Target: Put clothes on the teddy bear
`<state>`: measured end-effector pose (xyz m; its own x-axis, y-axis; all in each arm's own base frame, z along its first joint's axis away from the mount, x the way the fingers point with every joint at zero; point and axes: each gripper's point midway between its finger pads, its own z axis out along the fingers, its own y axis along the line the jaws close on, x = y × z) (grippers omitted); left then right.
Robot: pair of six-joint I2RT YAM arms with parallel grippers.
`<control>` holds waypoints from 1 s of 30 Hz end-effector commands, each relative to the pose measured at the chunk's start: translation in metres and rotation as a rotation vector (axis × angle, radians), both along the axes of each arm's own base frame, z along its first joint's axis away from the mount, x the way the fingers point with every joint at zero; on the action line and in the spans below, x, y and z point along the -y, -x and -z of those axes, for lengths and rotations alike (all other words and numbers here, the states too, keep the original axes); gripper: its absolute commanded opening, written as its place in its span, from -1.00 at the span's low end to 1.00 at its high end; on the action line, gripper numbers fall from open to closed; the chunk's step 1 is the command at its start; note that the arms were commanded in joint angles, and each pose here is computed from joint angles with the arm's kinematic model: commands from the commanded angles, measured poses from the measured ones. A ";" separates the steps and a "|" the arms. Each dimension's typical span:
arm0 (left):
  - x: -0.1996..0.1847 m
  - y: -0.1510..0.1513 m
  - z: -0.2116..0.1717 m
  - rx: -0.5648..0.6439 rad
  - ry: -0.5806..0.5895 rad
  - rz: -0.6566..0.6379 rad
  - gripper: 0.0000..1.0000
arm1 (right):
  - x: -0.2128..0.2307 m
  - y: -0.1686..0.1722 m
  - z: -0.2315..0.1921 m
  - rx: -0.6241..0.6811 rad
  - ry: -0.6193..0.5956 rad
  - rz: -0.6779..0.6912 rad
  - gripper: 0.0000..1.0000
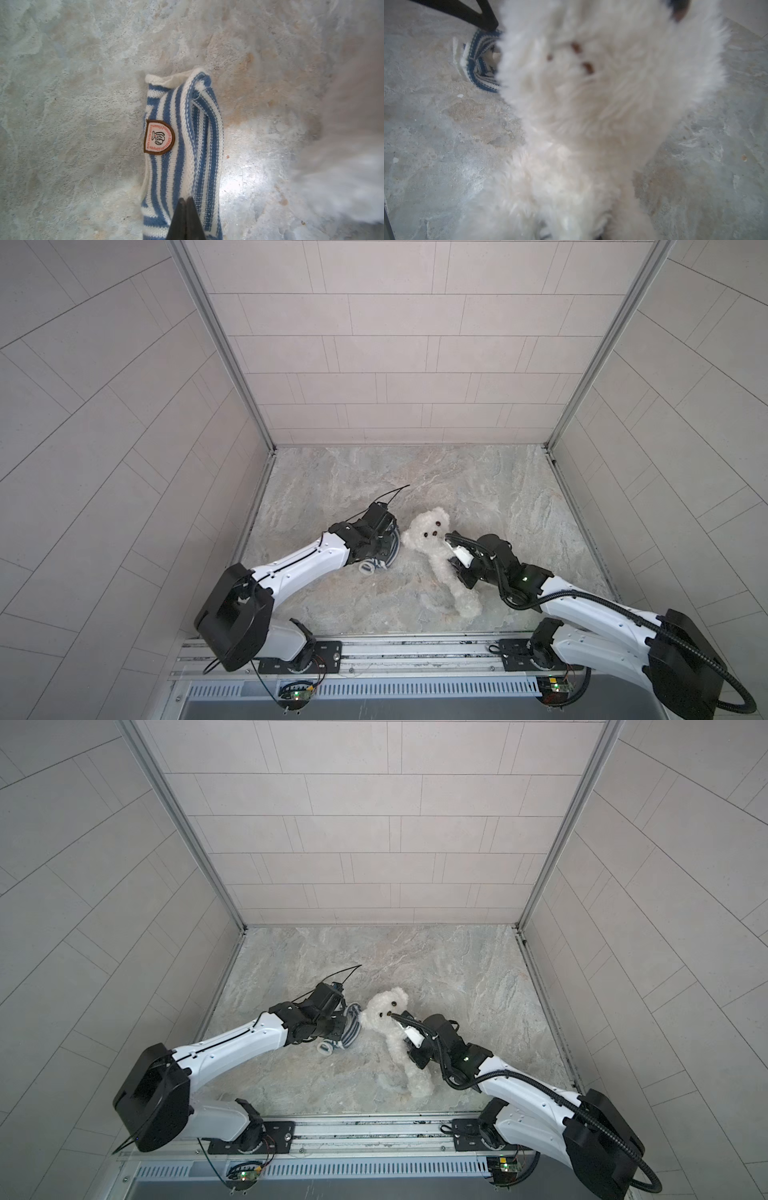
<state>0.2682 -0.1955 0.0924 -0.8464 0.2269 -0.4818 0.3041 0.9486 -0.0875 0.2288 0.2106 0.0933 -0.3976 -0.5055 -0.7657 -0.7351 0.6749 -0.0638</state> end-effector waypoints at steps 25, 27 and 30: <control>0.009 0.006 -0.015 0.050 0.143 0.008 -1.00 | -0.049 -0.002 0.026 0.025 0.084 -0.018 -1.00; 0.008 0.005 -0.018 0.059 0.143 -0.001 -1.00 | -0.047 0.000 0.028 0.019 0.086 -0.017 -1.00; 0.005 0.004 -0.019 0.069 0.123 0.000 -1.00 | -0.046 0.003 0.030 0.012 0.081 -0.021 -1.00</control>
<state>0.2596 -0.2042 0.1036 -0.8252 0.1789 -0.5357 0.3251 0.9261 -0.1914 0.2330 0.2593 0.0713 -0.3601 -0.5637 -0.7434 -0.7421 0.6560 -0.1379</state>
